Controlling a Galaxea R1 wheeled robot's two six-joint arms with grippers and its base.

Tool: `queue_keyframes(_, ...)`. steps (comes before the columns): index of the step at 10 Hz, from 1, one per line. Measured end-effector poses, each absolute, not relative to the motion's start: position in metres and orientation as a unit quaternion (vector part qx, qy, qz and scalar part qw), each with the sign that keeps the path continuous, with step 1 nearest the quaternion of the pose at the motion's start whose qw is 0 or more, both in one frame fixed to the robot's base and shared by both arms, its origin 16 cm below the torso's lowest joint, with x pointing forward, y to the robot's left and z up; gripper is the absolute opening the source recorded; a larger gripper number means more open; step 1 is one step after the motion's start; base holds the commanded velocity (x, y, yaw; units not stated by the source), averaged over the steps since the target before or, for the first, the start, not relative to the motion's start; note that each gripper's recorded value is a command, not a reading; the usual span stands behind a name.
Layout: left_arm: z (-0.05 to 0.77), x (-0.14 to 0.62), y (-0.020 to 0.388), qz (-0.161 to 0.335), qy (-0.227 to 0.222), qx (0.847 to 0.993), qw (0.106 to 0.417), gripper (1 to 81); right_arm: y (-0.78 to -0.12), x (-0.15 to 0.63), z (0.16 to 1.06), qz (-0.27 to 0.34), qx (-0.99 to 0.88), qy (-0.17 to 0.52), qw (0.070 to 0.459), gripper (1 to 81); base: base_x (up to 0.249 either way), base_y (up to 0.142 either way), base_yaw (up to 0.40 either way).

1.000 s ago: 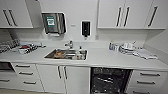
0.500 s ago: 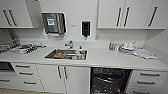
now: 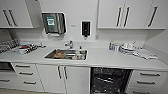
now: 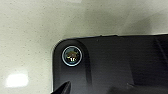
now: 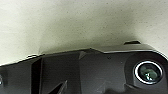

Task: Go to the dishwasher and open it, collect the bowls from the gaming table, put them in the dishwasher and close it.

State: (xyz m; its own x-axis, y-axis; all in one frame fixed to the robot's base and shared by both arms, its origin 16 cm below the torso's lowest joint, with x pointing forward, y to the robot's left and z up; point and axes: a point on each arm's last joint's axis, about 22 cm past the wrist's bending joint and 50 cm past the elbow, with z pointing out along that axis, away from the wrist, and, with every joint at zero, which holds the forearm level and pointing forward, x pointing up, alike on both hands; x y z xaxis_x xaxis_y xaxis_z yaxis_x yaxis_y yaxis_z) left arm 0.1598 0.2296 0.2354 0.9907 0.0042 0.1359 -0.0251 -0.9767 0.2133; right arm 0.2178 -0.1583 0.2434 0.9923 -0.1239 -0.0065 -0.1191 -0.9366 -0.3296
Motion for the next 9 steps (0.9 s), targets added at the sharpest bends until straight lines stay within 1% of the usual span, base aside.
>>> queue_keyframes(1, 0.236, 0.164, 0.224, 0.071, -0.004, 0.991, 0.112, 81.1, -0.152, 0.213, 0.243, -0.005, -0.983, 0.066, 0.169, 81.1, 0.0, 0.0, 0.0)
queue_keyframes(5, 0.24, 0.166, 0.228, 0.076, -0.003, 0.991, 0.11, 81.1, -0.145, 0.199, 0.247, 0.001, -0.983, 0.065, 0.174, 81.1, 0.0, 0.0, 0.0)
queue_keyframes(9, 0.27, 0.143, 0.229, 0.057, 0.0, 0.992, 0.109, 81.1, -0.139, 0.168, 0.277, 0.022, -0.981, 0.07, 0.177, 81.1, 0.0, 0.0, 0.0)
